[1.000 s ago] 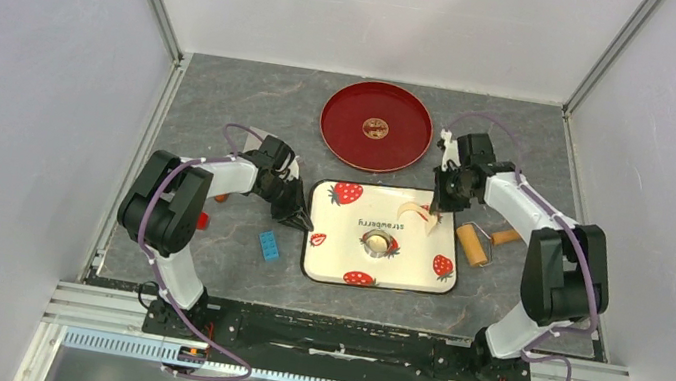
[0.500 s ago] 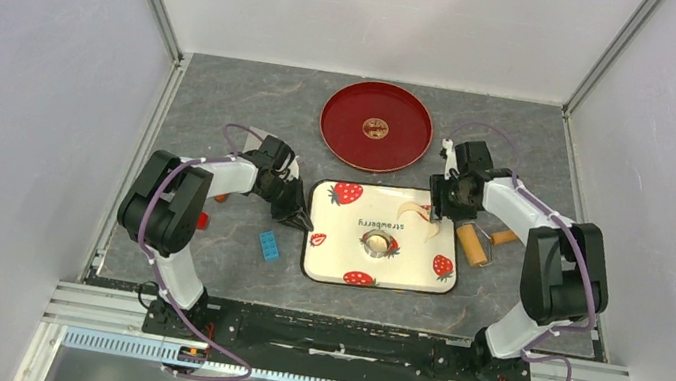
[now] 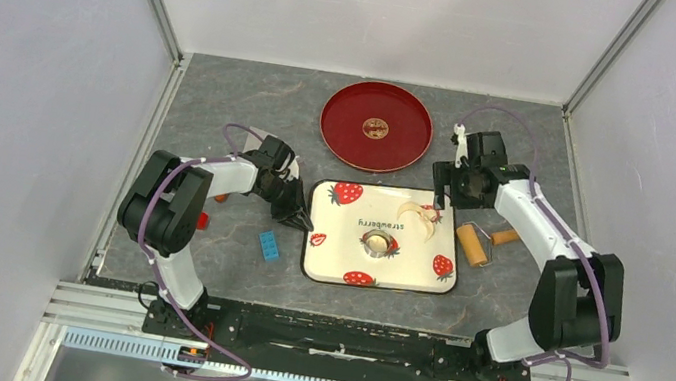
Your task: Roll out the dumpling wrappers from the dough
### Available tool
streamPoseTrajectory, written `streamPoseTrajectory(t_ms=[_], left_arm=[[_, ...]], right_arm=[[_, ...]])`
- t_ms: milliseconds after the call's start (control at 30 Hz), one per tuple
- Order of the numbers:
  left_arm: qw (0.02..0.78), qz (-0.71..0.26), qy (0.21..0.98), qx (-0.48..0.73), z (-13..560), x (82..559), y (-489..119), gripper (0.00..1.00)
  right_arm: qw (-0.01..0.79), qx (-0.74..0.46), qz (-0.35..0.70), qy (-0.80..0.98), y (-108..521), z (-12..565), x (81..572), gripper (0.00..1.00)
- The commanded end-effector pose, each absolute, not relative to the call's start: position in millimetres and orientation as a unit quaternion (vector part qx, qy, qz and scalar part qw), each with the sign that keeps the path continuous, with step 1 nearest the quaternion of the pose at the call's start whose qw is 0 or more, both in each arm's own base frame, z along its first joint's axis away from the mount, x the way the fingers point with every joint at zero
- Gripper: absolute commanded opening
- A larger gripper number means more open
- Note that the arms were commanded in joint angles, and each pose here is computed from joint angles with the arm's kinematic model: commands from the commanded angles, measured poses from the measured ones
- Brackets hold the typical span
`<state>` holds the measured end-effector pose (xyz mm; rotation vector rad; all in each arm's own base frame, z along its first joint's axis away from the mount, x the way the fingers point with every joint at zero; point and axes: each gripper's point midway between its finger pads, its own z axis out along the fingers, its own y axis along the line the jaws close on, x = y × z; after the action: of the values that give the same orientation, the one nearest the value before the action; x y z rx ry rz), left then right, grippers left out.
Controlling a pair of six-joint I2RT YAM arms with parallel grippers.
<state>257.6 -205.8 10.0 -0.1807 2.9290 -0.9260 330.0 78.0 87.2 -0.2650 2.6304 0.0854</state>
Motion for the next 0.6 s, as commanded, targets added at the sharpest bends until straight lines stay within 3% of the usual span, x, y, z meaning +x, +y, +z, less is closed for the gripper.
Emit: streamPoseTrajectory(t_ms=[0, 567], left_arm=[[0.014, -0.155, 0.986, -0.057, -51, 234, -159, 0.02], [0.014, -0.157, 0.986, -0.056, -51, 234, -160, 0.02]], right_arm=[[0.277, -0.105, 0.06, 0.953, 88, 118, 334, 0.83], [0.212, -0.184, 0.179, 0.943, 200, 81, 279, 0.61]])
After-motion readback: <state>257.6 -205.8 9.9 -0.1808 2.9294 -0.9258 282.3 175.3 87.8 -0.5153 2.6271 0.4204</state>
